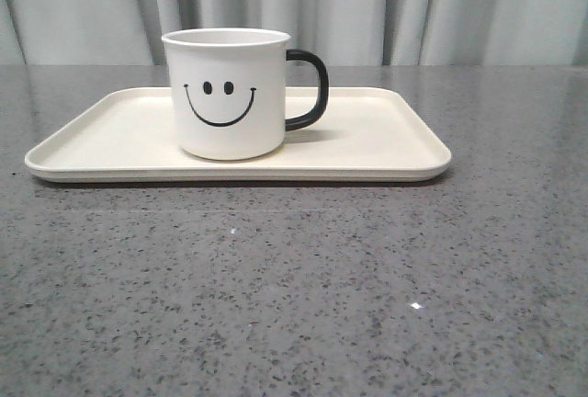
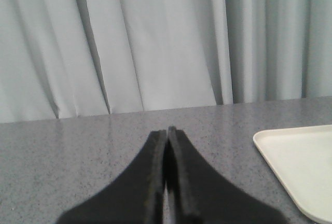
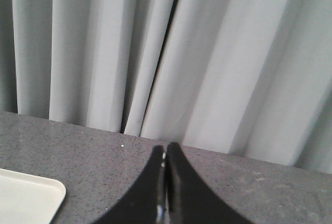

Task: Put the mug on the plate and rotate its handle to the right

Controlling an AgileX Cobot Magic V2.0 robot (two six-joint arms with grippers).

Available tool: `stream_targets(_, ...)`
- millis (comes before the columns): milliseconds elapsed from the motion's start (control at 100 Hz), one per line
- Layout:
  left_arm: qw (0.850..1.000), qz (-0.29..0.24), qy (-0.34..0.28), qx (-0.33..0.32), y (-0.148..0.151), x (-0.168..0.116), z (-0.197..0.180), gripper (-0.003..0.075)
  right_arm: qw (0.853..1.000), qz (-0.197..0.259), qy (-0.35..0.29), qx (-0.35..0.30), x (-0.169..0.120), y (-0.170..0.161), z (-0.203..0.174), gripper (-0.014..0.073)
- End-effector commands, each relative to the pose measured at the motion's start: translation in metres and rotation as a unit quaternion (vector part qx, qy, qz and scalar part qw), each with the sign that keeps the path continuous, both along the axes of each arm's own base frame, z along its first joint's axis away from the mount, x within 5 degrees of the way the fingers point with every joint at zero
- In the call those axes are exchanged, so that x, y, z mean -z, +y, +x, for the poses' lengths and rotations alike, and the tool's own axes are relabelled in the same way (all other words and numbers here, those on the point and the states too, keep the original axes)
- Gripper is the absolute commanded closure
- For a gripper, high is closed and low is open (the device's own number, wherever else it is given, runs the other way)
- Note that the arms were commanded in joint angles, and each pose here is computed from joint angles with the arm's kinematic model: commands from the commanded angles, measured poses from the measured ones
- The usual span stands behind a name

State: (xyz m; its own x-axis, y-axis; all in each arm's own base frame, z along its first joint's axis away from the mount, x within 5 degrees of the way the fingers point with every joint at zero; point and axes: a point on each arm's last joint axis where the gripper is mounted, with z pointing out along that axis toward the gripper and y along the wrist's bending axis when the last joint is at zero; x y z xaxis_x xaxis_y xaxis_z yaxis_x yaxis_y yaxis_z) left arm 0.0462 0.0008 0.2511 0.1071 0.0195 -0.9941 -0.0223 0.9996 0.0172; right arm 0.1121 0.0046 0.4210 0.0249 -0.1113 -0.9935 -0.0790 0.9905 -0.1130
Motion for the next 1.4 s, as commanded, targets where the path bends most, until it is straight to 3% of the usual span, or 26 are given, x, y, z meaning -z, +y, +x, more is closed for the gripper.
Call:
stream_targets(0, 0.998, -0.017, -0.056, 0.002, 0.0, -0.009, -0.004, 0.074, 0.999, 0.001, -0.044, 0.021, -0.014, -0.004, -0.003, 0.0656)
stream_targets(430, 0.998, -0.035, -0.054, -0.001, 0.001, 0.031, 0.006, 0.074, 0.999, 0.001, -0.044, 0.021, -0.013, -0.004, -0.003, 0.0656)
stream_targets(1390, 0.998, -0.035, -0.054, -0.001, 0.001, 0.03, 0.006, 0.074, 0.999, 0.001, -0.044, 0.021, -0.013, -0.004, -0.003, 0.0656)
